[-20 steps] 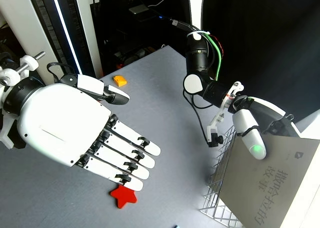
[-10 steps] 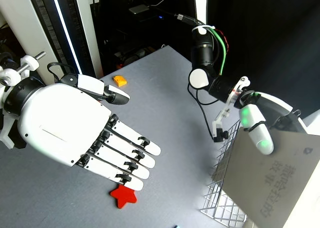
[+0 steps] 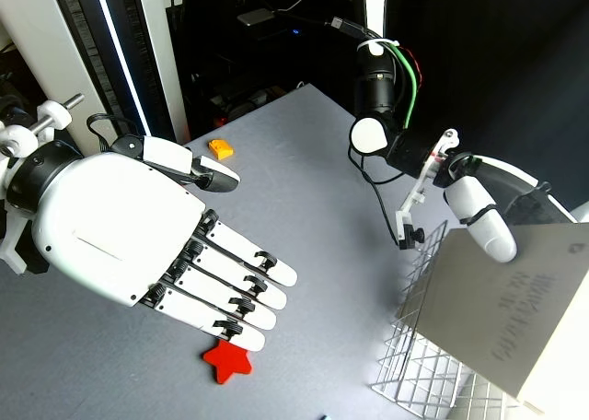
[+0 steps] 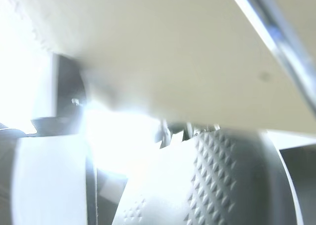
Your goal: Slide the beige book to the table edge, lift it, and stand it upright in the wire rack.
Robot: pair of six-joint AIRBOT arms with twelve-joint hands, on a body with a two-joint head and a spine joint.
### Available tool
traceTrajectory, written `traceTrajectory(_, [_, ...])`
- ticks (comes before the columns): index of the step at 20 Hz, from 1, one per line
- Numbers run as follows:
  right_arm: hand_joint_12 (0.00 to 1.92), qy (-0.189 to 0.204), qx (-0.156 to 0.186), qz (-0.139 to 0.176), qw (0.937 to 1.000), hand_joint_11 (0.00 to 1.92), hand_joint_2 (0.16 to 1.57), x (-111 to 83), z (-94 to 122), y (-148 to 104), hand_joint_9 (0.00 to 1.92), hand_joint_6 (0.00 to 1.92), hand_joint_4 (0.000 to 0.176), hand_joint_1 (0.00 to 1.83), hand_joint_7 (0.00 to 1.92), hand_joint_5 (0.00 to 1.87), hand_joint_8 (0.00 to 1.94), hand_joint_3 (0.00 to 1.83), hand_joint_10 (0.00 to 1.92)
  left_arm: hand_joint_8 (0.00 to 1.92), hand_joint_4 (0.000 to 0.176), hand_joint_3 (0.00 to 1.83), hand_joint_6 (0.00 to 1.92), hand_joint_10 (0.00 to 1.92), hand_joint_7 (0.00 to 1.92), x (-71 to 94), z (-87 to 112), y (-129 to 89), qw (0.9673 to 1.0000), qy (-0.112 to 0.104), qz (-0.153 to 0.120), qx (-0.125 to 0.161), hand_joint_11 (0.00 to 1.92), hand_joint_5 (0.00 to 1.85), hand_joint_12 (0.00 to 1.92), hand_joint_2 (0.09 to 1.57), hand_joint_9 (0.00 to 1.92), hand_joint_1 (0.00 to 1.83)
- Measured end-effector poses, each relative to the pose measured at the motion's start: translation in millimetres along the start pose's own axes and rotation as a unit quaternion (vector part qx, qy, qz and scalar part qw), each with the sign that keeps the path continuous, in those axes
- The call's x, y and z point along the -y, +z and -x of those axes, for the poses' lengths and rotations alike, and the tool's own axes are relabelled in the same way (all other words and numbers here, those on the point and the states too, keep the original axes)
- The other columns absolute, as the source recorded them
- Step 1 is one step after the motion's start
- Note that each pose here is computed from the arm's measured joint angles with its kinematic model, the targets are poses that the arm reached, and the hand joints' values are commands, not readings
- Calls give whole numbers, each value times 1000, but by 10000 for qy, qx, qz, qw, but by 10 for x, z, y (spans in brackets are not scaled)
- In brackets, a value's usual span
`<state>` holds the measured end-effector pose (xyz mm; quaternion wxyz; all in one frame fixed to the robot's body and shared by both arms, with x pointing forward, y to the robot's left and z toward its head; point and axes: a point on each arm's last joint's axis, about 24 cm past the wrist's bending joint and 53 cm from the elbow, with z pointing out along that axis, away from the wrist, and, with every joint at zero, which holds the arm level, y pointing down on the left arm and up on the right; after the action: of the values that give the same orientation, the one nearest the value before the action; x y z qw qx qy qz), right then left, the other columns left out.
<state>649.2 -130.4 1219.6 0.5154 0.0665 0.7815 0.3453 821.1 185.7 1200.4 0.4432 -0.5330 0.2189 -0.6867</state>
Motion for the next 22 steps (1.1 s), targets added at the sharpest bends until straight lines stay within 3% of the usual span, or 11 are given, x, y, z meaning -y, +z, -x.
traceTrajectory(8, [0,1,-12,15,10000,0,1108,-13,-12,-2,0,0,0,0,0,0,0,1,0,0,0,0,0,0,391,1,-34,-72,10000,-78,6,-15,24,268,841,992,389,796])
traceTrajectory(11, [0,1,-11,13,10000,0,1109,-12,-11,-2,0,0,0,0,0,0,0,1,0,0,0,0,0,0,194,43,-54,-73,9999,-117,-15,-27,0,71,620,816,209,497])
traceTrajectory(13, [0,-2,-9,10,10000,0,1119,-11,-10,-2,0,0,0,0,0,0,0,5,0,1,0,0,1,0,140,104,-42,-66,9999,-131,-41,-41,0,18,523,765,158,467])
traceTrajectory(19, [0,-2,-11,13,10000,0,1115,-13,-12,-2,0,0,0,0,0,0,0,3,0,1,0,0,0,2,86,404,52,-42,9997,142,-158,-144,0,0,483,710,116,454])
traceTrajectory(22, [0,-3,-20,23,10000,0,1118,-22,-19,-4,0,0,0,0,0,0,0,4,0,4,0,0,0,5,88,471,45,-65,9994,234,-129,-215,0,0,498,715,122,450])
